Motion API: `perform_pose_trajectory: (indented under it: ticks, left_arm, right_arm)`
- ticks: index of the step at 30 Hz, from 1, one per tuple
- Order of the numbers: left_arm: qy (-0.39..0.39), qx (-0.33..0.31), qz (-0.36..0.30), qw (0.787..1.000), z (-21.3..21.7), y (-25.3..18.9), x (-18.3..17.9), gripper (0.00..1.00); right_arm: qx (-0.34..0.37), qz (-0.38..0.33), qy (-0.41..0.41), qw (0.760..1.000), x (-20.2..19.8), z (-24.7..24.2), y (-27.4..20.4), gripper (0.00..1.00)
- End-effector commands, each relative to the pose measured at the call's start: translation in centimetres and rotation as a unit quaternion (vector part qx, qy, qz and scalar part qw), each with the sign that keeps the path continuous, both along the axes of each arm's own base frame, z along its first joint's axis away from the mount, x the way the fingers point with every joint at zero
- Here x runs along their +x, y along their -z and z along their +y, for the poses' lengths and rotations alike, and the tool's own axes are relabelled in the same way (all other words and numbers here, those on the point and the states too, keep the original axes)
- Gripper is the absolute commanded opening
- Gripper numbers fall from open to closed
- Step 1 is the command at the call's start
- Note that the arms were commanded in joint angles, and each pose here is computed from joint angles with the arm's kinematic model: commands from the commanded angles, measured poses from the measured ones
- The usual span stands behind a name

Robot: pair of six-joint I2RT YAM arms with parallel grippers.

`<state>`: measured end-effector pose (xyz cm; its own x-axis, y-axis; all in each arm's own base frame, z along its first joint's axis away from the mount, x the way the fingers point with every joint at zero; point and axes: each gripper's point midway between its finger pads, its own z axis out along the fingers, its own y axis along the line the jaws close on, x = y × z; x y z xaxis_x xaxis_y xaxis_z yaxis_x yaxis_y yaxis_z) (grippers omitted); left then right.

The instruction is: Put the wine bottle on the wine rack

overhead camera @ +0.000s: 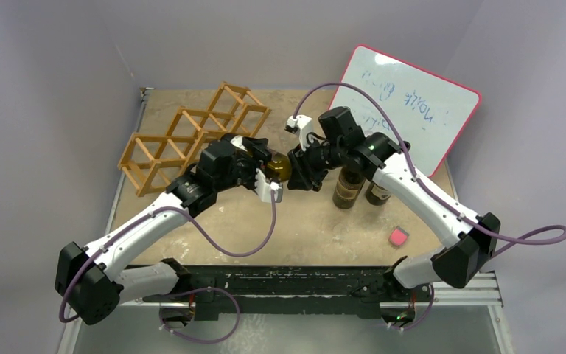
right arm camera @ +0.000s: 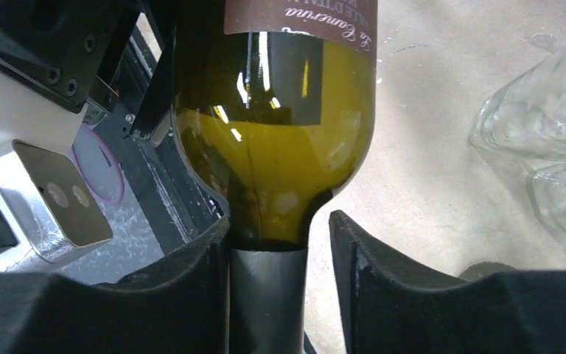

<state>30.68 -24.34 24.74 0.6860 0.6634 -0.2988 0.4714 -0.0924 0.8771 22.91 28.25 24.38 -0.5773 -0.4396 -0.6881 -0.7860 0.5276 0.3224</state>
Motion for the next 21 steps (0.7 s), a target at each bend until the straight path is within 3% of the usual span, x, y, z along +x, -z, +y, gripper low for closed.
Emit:
perform_pose_trajectory:
  ticks: [1,4,7,12,13,16,21]
  left_arm:
    - [0.008,-0.068,-0.099,0.993,-1.1,-8.1,0.9,0.00]
    - [0.002,-0.074,-0.091,0.993,-1.0,-8.2,0.9,0.00]
    - [-0.009,-0.073,-0.088,0.993,-0.6,-8.1,1.0,0.10]
    - [-0.017,-0.088,-0.078,0.993,-0.3,-8.0,0.8,0.43]
    - [-0.019,-0.088,-0.075,0.993,-0.2,-7.8,0.6,0.60]
    - [-0.022,-0.081,-0.064,0.994,0.4,-6.6,0.0,0.69]
    - [-0.035,-0.083,-0.050,0.995,1.4,-5.3,-0.7,0.75]
  right_arm:
    - [0.013,-0.011,-0.017,1.000,-0.2,0.7,-0.4,0.44]
    - [0.012,-0.010,-0.017,1.000,-0.2,0.9,-0.4,0.23]
    - [0.010,-0.016,-0.006,1.000,0.1,0.8,-0.6,0.00]
    - [0.022,-0.061,0.038,0.997,1.5,0.2,-2.8,0.00]
    - [0.029,-0.072,0.046,0.996,1.7,0.1,-3.5,0.00]
    - [0.041,-0.100,0.075,0.991,2.4,-0.4,-5.2,0.00]
    - [0.051,-0.122,0.097,0.987,2.9,-0.9,-6.9,0.00]
